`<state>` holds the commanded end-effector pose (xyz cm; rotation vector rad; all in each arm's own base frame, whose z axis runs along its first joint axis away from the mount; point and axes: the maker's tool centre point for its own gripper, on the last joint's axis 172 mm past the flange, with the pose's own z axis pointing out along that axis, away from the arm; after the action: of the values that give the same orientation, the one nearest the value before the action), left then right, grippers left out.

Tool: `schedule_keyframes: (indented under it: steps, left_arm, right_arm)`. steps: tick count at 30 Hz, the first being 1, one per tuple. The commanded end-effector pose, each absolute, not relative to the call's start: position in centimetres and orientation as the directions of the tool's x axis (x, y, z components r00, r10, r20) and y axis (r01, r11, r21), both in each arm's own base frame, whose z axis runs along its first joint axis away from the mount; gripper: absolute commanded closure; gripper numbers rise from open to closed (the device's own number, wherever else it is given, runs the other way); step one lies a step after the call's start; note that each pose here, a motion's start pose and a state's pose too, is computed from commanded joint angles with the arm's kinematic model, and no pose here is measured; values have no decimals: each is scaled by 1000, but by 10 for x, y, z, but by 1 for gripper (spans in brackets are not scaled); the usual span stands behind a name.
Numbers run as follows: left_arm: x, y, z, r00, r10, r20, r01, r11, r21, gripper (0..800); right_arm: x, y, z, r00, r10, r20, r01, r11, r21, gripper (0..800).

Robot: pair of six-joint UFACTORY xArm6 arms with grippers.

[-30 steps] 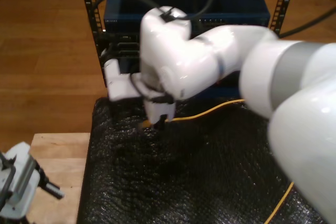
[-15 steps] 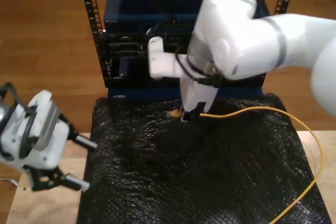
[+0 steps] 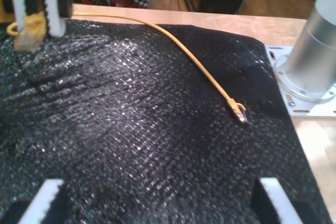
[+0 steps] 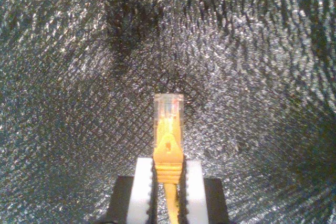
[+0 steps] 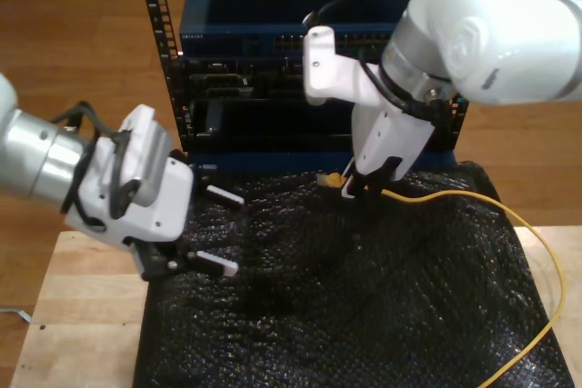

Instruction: Grab the cable and plug it in

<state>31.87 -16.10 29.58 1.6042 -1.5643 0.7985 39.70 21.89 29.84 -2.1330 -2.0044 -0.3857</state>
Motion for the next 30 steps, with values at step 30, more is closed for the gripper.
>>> schedule_keyframes:
  steps: [30]
  left_arm:
    - [366,-210,339,25,-428,903,-999,15,34,1]
  right_arm:
    - [364,229,315,93,903,420,995,-69,-72,796]
